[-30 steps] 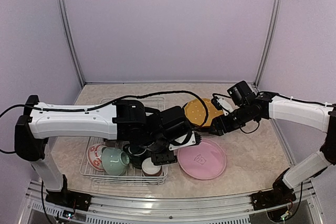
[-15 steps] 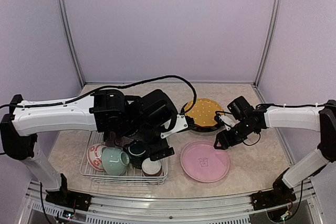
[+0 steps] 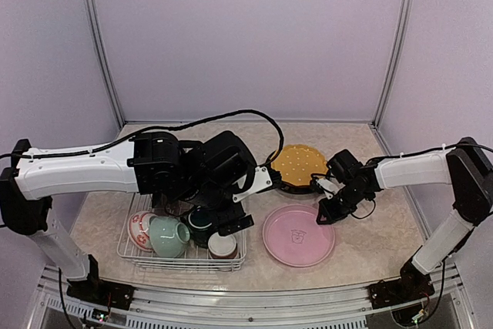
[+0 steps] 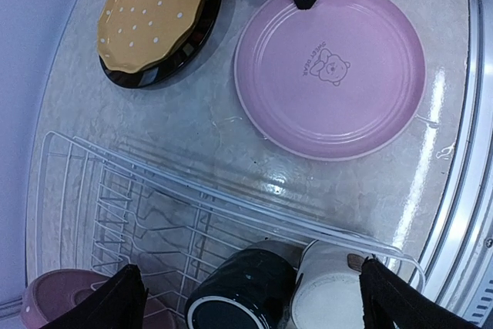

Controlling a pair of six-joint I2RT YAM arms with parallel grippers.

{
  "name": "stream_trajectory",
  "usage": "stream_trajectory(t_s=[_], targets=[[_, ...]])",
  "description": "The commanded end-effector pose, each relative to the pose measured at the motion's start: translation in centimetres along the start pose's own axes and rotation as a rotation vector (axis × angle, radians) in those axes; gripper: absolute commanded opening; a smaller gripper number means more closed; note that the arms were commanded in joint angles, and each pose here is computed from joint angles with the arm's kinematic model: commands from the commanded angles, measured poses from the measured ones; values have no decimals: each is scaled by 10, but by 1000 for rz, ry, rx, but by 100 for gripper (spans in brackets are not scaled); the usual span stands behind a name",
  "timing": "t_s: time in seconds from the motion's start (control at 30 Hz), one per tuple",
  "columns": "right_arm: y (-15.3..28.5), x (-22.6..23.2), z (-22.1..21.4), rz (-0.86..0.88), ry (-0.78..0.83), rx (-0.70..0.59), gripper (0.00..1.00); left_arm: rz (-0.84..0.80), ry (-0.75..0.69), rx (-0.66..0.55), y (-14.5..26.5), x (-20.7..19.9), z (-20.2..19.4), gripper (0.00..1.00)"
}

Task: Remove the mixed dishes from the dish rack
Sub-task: Grab the plate from the center of the board.

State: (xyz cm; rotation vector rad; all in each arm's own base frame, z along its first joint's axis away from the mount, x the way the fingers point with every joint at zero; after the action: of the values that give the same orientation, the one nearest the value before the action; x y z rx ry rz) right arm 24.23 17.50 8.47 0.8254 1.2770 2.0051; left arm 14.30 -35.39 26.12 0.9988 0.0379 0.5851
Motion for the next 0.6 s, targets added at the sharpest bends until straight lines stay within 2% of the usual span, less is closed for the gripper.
stream_trajectory(t_s=[0.0, 0.07, 0.43, 0.57], targets=[[-4, 0, -4, 12, -7, 18, 9, 6, 24, -20, 5, 5, 0, 93], [1, 2, -1, 16, -4, 0, 0, 11, 23, -15, 4, 6, -1, 92], [63, 9, 47, 4, 38, -190, 0, -35, 120, -83, 21, 20, 1, 93], [82, -4, 72, -16, 29, -254, 0, -56, 169, -118, 29, 28, 1, 95]])
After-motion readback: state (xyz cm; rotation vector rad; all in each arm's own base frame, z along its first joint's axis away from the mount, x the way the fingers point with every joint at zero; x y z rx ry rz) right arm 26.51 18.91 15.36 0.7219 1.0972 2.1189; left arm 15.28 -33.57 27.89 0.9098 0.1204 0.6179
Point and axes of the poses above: each gripper's point midway between its finger pads, its own y axis back along the fingers, its own x axis along the line the jaws close on, z = x × y, the point moved 7 cm from there along y, back along the fingers, and after that the axes turned 12 degrees about y, right-handed, at the moved point
